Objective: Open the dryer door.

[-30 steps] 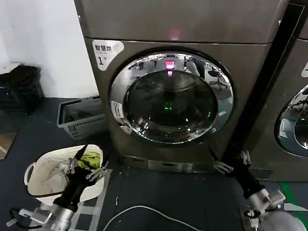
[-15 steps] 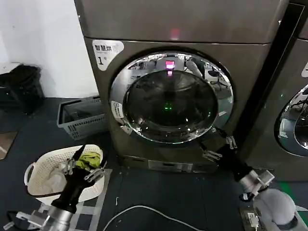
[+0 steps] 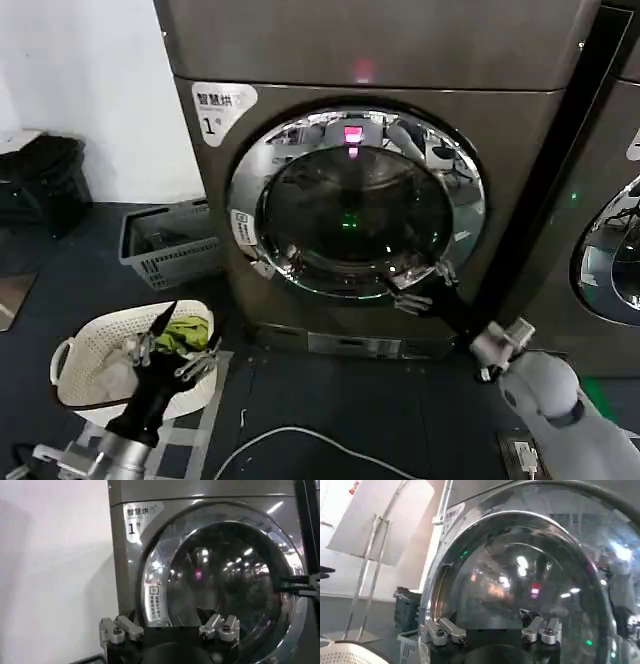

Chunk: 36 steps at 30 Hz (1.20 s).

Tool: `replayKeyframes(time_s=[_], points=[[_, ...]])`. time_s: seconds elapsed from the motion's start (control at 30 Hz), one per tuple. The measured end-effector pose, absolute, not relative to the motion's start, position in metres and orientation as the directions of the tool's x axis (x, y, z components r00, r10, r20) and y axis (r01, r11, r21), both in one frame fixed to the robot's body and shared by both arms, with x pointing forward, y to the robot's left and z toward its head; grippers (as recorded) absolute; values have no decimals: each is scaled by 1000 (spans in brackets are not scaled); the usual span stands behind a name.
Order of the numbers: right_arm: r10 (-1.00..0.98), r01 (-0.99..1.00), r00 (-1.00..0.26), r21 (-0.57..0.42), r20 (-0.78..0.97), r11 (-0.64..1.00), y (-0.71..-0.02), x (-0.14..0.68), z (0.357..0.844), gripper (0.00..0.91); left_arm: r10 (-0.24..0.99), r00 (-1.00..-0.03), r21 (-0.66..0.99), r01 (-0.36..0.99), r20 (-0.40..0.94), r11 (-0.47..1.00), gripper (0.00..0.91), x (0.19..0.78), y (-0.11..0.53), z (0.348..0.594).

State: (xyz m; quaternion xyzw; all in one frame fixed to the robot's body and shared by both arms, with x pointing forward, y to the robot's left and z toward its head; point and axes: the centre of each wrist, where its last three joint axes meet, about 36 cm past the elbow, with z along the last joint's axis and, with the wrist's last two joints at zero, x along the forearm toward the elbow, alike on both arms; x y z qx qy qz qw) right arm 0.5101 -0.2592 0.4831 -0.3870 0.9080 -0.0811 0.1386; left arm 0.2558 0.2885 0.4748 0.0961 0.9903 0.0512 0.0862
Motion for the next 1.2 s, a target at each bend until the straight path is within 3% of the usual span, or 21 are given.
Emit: replayKeyframes(time_s=[1.2], points=[[-808, -750, -561, -302, -179, 588, -128, 587, 488, 907, 188, -969, 136, 167, -158, 976, 907, 255, 289, 473]])
